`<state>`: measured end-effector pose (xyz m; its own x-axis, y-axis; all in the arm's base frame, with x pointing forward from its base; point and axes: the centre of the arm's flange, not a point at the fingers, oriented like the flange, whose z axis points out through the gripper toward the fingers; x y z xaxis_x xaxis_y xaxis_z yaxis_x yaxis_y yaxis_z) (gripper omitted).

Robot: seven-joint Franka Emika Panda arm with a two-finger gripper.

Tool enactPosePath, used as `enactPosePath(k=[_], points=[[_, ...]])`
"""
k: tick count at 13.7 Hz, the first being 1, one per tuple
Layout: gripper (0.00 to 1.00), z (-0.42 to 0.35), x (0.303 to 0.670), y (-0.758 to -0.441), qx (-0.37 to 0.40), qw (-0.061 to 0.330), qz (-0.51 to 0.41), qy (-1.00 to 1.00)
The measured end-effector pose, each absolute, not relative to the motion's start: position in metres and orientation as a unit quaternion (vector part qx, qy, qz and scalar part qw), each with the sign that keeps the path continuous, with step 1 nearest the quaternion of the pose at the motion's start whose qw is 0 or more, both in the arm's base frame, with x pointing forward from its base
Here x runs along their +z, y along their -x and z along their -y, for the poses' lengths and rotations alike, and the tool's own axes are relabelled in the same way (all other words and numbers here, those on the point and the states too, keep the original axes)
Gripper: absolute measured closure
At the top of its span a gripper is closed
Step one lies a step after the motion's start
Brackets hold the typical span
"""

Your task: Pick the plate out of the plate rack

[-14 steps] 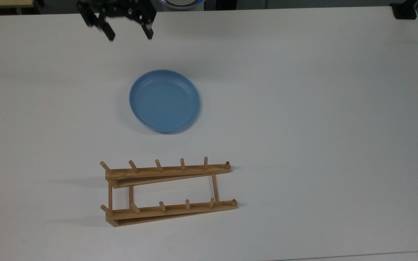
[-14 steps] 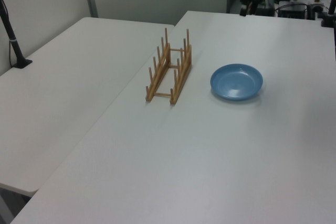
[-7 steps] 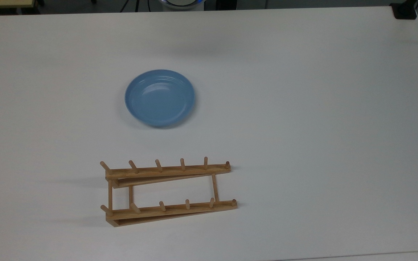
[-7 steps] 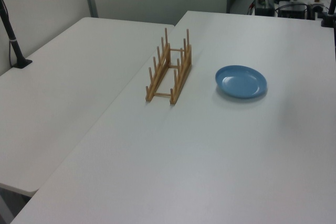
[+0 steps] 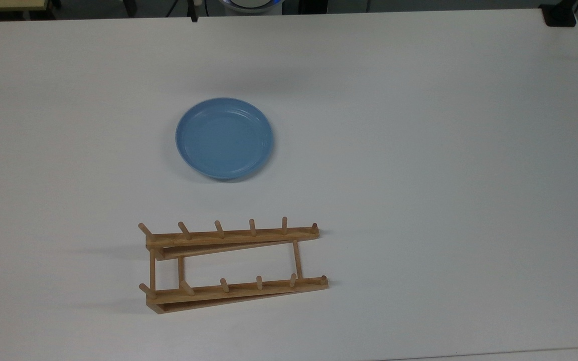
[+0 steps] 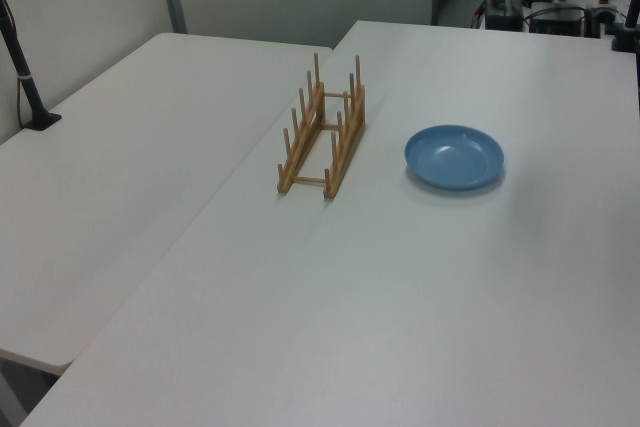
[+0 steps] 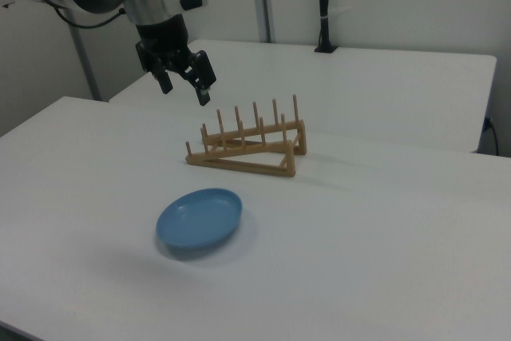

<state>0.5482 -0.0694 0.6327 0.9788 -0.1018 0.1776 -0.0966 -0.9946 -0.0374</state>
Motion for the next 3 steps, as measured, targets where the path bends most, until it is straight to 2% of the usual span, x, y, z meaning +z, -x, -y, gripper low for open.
enactPosePath(k=[3], points=[[0.00,0.0641,0.6280,-0.5521,-0.087,0.014,-0.045,0.995]])
